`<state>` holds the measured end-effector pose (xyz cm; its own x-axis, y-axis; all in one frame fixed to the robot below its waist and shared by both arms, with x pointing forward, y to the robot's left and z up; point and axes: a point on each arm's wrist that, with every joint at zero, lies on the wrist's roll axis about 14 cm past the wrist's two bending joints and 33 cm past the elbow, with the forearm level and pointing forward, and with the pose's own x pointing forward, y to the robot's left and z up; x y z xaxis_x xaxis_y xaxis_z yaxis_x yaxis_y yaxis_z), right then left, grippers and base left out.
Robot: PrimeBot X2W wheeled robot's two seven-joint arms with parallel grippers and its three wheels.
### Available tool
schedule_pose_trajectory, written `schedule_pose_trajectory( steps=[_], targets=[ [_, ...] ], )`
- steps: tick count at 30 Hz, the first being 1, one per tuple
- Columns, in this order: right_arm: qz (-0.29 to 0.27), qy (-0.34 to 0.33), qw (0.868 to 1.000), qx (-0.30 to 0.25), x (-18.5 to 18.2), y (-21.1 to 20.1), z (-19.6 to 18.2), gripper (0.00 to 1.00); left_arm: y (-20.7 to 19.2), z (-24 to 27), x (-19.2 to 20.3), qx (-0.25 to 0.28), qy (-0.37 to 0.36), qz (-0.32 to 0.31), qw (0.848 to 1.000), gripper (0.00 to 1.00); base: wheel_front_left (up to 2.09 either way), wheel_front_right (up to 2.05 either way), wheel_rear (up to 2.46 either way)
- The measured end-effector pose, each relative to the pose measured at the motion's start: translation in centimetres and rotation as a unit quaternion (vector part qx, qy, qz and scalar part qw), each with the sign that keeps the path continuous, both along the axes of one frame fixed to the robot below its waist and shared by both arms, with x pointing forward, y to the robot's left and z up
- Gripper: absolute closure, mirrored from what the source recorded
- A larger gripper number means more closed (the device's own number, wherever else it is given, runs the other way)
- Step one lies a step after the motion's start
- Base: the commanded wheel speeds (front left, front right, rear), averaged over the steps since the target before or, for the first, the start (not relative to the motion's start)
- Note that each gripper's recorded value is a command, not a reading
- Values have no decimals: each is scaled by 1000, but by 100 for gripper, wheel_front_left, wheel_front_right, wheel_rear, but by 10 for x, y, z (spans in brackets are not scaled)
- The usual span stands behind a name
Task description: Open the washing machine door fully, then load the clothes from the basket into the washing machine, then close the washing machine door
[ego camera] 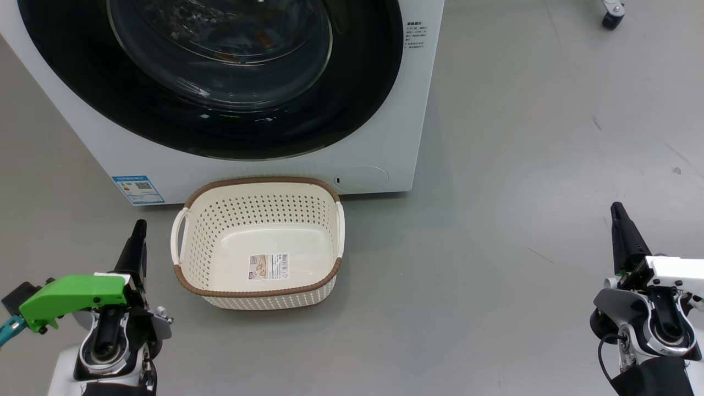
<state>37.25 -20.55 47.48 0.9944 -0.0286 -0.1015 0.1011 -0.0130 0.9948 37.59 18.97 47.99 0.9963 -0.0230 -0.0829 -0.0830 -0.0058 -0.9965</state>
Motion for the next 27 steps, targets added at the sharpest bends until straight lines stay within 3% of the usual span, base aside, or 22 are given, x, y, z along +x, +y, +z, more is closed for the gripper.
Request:
schedule_pose_trajectory(
  steps=[27],
  targets=[
    [0,0,1000,0,0,0,0,100,0,0,0,0,0,0,1000,100,0,0,0]
  ],
)
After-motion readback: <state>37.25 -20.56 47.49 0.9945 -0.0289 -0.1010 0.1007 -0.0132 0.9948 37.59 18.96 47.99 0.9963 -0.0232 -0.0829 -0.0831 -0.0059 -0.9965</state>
